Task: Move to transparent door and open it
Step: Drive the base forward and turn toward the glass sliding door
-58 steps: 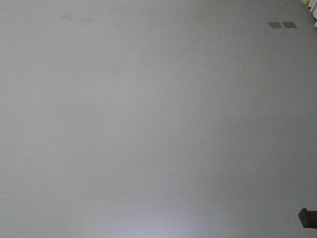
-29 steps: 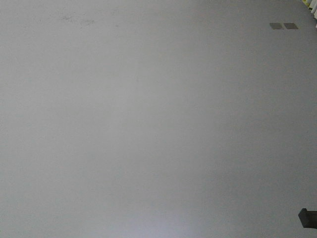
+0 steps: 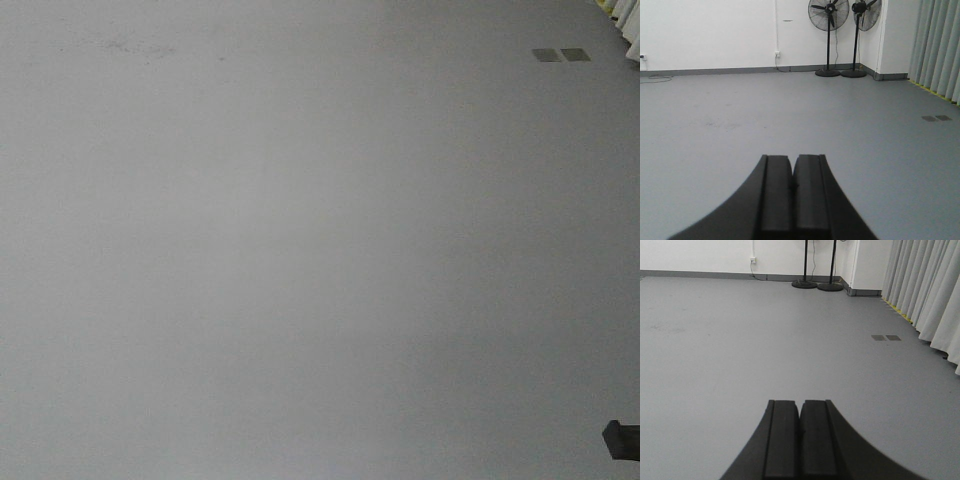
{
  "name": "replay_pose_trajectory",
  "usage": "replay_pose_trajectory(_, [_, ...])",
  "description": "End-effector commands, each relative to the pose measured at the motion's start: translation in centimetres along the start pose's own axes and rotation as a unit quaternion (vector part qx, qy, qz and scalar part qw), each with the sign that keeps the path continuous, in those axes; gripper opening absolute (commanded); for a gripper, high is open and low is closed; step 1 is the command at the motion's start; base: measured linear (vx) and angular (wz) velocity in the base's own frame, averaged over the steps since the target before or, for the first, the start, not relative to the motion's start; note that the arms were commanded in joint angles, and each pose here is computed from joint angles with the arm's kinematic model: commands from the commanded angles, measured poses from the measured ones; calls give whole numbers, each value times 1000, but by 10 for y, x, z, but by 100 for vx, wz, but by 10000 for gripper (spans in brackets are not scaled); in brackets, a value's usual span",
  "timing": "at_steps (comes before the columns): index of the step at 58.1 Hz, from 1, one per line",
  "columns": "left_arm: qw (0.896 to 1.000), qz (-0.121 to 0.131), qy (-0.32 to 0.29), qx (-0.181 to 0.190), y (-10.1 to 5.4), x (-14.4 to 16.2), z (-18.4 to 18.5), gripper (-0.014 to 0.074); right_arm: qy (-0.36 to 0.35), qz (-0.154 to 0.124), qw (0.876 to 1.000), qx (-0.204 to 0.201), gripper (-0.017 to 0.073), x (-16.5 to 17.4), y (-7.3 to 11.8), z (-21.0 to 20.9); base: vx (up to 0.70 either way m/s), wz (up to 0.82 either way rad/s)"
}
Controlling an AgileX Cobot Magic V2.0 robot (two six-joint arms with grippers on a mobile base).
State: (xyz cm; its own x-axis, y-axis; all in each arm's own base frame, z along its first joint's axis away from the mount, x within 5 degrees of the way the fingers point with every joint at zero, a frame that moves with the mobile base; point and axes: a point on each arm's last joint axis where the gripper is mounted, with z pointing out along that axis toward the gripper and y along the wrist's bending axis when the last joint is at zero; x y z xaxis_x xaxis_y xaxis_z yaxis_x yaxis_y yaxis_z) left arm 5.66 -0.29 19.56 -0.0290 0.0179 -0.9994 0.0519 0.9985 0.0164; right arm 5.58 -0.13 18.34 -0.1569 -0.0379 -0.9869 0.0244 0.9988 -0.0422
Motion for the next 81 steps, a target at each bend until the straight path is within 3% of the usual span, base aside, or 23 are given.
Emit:
replay_pose_trajectory(1, [1000,-10,-30,4,-1,3,0,-6,-40,-1,999,6,-8,-3,-1,0,15,-8])
replay_pose_trajectory(44, [1000,-10,-30,4,-1,3,0,-6,-40,-1,999,6,-8,-3,-1,0,16,12])
replay_pose_trajectory(81, [1000,-10,-30,4,-1,3,0,-6,-39,-1,999,6,-8,-3,-1,0,35,15])
